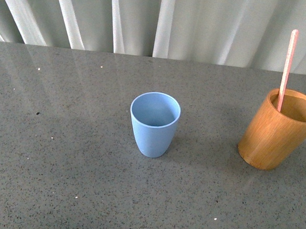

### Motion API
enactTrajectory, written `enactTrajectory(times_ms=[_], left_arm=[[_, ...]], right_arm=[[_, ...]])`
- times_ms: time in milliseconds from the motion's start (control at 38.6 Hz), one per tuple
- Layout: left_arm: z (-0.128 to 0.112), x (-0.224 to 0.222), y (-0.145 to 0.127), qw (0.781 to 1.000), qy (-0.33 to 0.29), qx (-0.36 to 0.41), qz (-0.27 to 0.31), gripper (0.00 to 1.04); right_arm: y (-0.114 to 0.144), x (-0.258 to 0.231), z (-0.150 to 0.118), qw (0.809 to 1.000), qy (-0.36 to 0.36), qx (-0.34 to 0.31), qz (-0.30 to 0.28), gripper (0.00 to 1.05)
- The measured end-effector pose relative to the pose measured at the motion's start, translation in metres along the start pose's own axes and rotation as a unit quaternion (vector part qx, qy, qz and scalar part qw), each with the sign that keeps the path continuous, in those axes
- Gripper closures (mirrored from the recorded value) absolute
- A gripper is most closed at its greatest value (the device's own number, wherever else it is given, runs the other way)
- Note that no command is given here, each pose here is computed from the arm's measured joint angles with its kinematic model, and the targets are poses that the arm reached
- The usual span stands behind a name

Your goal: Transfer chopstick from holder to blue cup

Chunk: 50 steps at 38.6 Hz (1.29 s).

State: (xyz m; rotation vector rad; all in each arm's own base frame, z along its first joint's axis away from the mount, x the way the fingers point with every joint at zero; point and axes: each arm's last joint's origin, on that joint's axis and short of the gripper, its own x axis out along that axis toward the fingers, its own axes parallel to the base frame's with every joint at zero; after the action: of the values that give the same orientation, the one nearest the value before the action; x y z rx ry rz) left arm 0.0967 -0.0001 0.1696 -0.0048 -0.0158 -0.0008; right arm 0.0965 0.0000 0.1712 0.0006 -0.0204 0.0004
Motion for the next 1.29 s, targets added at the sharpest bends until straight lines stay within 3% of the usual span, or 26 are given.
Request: enactTrajectory(times_ms=[181, 492, 621, 880, 1294], left_arm=[[0.000, 0.000, 0.000, 1.000, 0.000, 0.000, 0.000, 0.05], [0.000, 0.000, 0.000, 1.000, 0.000, 0.000, 0.000, 0.07], [0.000, 0.000, 0.000, 1.000, 0.000, 0.000, 0.000, 0.07], [0.000, 0.000, 0.000, 1.000, 0.000, 0.000, 0.000, 0.07], [0.000, 0.000, 0.000, 1.000, 0.000, 0.000, 0.000, 0.07]], right_arm=[[0.000, 0.000, 0.000, 1.000, 0.000, 0.000, 0.000, 0.10], [0.000, 0.000, 0.000, 1.000, 0.000, 0.000, 0.000, 0.10], [-0.007, 0.014, -0.003, 0.985, 0.172, -0.028, 0.008, 0.10], [-0.012, 0.081, 0.000, 0.984, 0.164, -0.036, 0.063, 0.10], [0.010, 0.147, -0.025, 0.978, 0.168, -0.012, 0.120, 0.10]])
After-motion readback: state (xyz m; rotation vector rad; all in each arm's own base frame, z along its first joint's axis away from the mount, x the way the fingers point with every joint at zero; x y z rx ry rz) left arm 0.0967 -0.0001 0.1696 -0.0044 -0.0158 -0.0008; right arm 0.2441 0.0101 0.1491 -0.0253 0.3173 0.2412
